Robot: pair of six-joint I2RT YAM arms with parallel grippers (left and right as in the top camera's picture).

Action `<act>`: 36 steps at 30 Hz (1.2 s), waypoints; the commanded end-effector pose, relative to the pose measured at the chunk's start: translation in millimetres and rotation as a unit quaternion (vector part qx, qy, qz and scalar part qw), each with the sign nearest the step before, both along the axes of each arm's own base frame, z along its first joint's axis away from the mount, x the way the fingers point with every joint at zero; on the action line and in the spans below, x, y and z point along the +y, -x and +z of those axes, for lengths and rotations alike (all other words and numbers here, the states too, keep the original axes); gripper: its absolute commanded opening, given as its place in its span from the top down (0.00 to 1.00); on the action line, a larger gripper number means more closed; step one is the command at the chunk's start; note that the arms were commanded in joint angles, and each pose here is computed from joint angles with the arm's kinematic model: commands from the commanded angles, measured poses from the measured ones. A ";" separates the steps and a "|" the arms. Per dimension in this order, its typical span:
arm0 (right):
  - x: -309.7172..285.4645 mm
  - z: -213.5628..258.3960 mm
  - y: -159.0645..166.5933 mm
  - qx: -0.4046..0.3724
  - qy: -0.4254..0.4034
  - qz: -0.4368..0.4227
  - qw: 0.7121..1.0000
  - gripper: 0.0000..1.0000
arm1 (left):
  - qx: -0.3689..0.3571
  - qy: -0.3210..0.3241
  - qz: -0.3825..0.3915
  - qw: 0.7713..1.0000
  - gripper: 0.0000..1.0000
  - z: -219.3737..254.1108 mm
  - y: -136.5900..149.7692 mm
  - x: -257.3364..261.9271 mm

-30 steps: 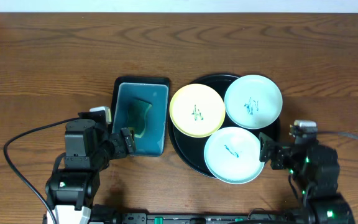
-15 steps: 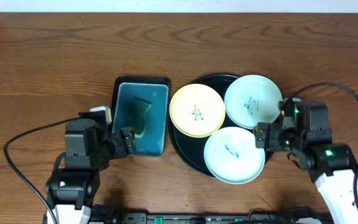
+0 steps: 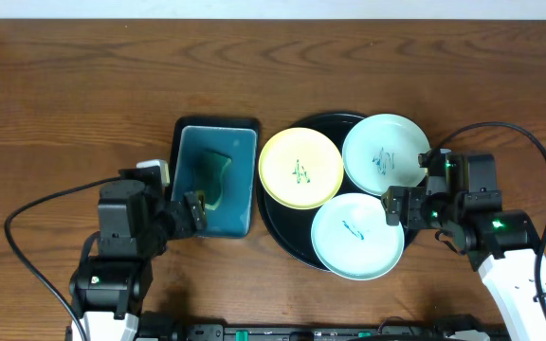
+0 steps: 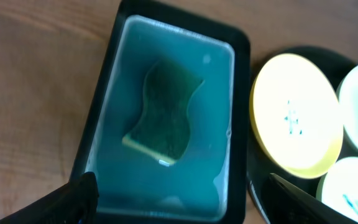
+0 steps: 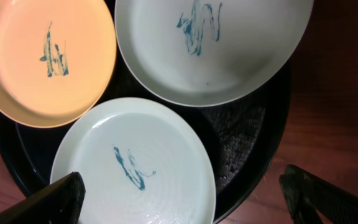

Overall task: Clean dirty plates on tray and stack at the side
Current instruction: 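Lower the left gripper into the water and grasp the green sponge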

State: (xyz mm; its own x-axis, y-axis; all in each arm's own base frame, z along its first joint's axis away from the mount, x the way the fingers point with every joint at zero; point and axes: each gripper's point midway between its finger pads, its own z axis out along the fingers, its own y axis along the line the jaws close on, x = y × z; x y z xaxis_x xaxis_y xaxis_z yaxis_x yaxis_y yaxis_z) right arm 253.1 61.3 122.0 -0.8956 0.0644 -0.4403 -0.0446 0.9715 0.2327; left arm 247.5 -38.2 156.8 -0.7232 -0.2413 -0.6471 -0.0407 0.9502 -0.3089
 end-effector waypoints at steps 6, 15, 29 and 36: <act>4.7 5.2 -2.6 -0.005 -0.004 0.012 1.000 0.01 | -0.021 -0.001 0.000 1.000 0.15 25.0 -28.1 0.3; 4.7 5.3 -2.7 -0.006 -0.004 0.012 1.000 0.02 | 0.060 -0.053 -0.071 0.994 0.16 13.2 -75.3 -18.1; 4.8 5.5 -3.2 -0.007 -0.004 0.012 1.000 0.04 | 0.202 -0.084 -0.076 0.973 0.27 -77.5 -85.5 -18.5; 4.8 5.5 -3.1 -0.007 -0.004 0.012 1.000 0.04 | 0.240 -0.088 -0.085 0.963 0.28 -105.3 -82.8 -22.9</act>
State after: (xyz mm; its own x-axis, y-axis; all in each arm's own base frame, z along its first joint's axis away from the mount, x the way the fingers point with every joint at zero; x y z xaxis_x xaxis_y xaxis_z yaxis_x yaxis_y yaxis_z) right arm 252.8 62.6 121.1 -0.8982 0.0638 -0.4350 -0.0470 0.9698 0.2391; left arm 325.9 -58.8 54.8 -0.9668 -0.0277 -0.2539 0.0070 0.9908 -0.1349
